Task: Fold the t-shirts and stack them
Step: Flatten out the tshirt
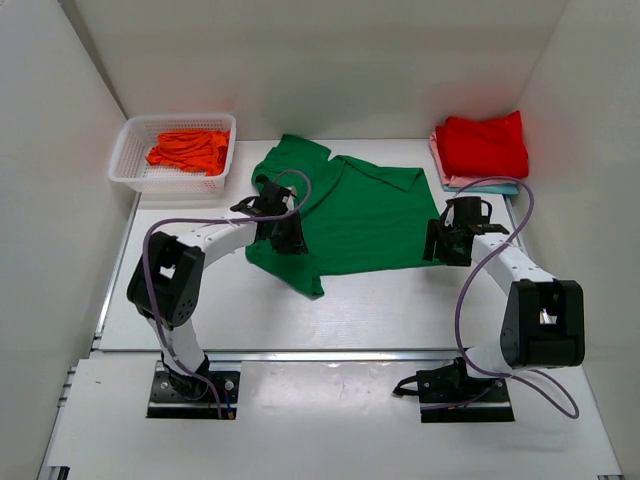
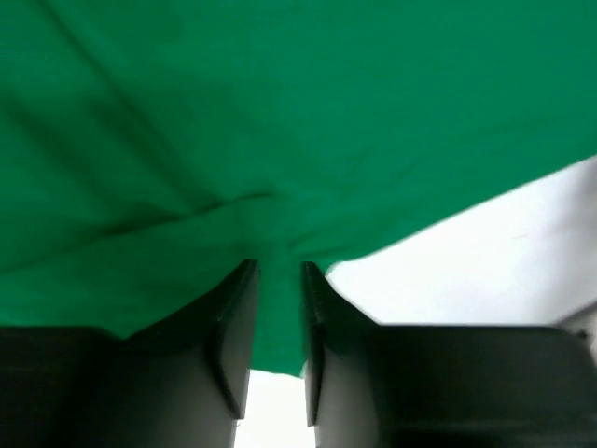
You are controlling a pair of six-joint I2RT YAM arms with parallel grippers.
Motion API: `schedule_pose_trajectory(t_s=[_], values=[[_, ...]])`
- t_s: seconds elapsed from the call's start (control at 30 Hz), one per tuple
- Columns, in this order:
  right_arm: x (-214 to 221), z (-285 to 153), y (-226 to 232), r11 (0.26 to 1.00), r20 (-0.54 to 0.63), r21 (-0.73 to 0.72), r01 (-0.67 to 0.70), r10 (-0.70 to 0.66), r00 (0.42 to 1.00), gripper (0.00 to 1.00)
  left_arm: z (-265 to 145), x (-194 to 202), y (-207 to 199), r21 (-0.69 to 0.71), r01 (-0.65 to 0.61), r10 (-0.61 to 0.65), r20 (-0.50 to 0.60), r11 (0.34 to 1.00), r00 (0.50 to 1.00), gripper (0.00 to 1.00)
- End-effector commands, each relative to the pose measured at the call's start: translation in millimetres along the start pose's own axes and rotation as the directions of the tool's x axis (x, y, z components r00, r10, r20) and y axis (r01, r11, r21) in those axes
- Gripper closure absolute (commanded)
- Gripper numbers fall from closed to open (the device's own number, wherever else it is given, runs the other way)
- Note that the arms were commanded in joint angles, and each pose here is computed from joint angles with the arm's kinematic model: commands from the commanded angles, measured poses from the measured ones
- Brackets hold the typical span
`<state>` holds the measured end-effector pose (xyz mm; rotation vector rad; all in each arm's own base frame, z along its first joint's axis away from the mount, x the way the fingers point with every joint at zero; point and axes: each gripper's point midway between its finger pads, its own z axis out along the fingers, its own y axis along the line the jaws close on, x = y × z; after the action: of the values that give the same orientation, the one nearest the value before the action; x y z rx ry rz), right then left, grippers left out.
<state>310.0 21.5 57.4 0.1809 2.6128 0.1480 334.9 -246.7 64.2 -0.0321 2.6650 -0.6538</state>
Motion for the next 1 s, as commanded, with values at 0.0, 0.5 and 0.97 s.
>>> schedule_pose_trajectory(t_s=[0.0, 0.5, 0.97], values=[[-8.9, -3.5, 3.0, 0.999, 0.053, -0.024, -0.02, 0.022, 0.998, 0.39, 3.0, -5.1, -2.6, -0.053, -0.031, 0.032, 0.019, 0.998, 0.999, 0.67], [-7.9, 0.8, -2.5, 0.999, 0.062, -0.027, -0.043, 0.045, 0.997, 0.39, 31.5, 8.7, 0.9, -0.131, -0.047, 0.045, -0.016, 0.99, 0.999, 0.57], [-19.3, 3.5, -28.1, 0.992, 0.092, 0.032, -0.125, 0.122, 0.988, 0.35, 36.2, 14.3, 2.7, -0.194, -0.107, 0.098, -0.057, 0.975, 0.994, 1.0]])
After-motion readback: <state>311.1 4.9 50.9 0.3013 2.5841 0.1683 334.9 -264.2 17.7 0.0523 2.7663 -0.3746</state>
